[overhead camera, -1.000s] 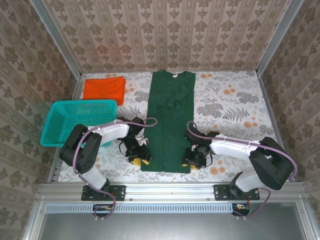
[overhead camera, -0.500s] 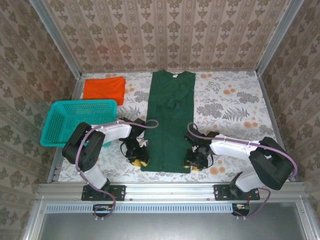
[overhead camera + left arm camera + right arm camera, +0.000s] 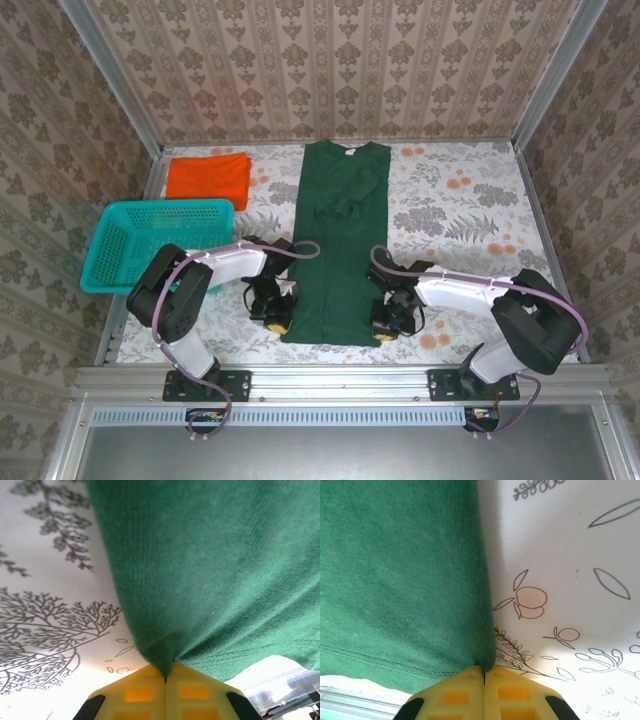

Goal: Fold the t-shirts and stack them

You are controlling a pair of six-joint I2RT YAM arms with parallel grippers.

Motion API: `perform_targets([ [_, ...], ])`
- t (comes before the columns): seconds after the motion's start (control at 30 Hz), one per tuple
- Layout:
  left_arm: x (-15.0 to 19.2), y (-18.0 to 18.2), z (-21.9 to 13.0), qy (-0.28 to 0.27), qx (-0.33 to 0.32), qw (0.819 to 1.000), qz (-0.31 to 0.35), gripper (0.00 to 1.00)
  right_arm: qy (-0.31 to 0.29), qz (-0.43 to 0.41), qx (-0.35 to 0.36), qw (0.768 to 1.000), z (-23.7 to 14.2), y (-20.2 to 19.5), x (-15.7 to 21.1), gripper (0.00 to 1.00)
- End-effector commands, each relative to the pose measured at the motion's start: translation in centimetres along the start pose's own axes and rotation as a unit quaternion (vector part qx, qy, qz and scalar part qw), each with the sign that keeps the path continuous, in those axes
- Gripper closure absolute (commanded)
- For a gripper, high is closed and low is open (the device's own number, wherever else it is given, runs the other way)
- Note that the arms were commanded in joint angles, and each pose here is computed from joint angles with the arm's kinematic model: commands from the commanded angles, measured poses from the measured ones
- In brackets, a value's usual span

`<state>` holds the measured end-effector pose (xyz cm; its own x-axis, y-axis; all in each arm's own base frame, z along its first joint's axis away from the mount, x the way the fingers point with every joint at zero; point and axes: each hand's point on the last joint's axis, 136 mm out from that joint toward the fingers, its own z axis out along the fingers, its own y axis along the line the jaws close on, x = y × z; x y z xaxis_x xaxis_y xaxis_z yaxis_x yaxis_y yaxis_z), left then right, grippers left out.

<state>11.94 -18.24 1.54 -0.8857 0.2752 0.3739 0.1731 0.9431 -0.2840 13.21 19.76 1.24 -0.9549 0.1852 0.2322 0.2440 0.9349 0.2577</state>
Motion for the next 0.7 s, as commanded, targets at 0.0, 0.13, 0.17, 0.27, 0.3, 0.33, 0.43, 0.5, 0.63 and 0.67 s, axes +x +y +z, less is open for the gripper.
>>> perform_targets([
  [0.0, 0.3, 1.3, -0.3, 0.001, -0.045, 0.999, -0.01, 1.0, -0.004, 0.016, -0.001, 1.0, 0.5, -1.9, 0.3, 0.98],
  [0.13, 0.3, 1.8, -0.2, 0.002, -0.062, 0.998, -0.013, 1.0, -0.012, 0.05, -0.024, 0.998, 0.9, -3.6, 0.8, 0.99],
  [0.17, 0.3, 1.8, -0.2, 0.002, -0.062, 0.998, -0.013, 1.0, -0.009, 0.062, -0.021, 0.998, 1.1, -4.2, 1.0, 0.99],
  [0.27, 0.3, 1.5, -0.2, 0.002, -0.056, 0.998, -0.009, 1.0, -0.006, 0.088, -0.034, 0.996, 1.5, -4.9, 1.1, 1.0],
  [0.3, 0.3, 1.4, -0.1, 0.003, -0.054, 0.999, -0.007, 1.0, -0.004, 0.098, -0.033, 0.995, 1.6, -5.2, 1.2, 1.0],
  [0.33, 0.3, 1.4, -0.1, 0.004, -0.053, 0.999, -0.006, 1.0, -0.003, 0.108, -0.028, 0.994, 1.6, -5.5, 1.2, 0.99],
  [0.43, 0.3, 1.2, 0.1, 0.006, -0.055, 0.998, -0.003, 1.0, -0.004, 0.134, -0.027, 0.991, 1.5, -6.0, 1.3, 0.96],
  [0.5, 0.4, 1.3, 0.0, 0.005, -0.057, 0.998, -0.003, 1.0, -0.006, 0.156, -0.03, 0.987, 1.6, -6.5, 1.4, 0.94],
  [0.63, 0.4, 1.2, 0.0, 0.002, -0.059, 0.998, 0.0, 1.0, -0.011, 0.194, -0.052, 0.98, 1.6, -6.9, 1.7, 0.78],
  [0.67, 0.4, 1.2, 0.0, 0.001, -0.058, 0.998, 0.002, 1.0, -0.016, 0.195, -0.059, 0.979, 1.5, -6.8, 1.6, 0.74],
])
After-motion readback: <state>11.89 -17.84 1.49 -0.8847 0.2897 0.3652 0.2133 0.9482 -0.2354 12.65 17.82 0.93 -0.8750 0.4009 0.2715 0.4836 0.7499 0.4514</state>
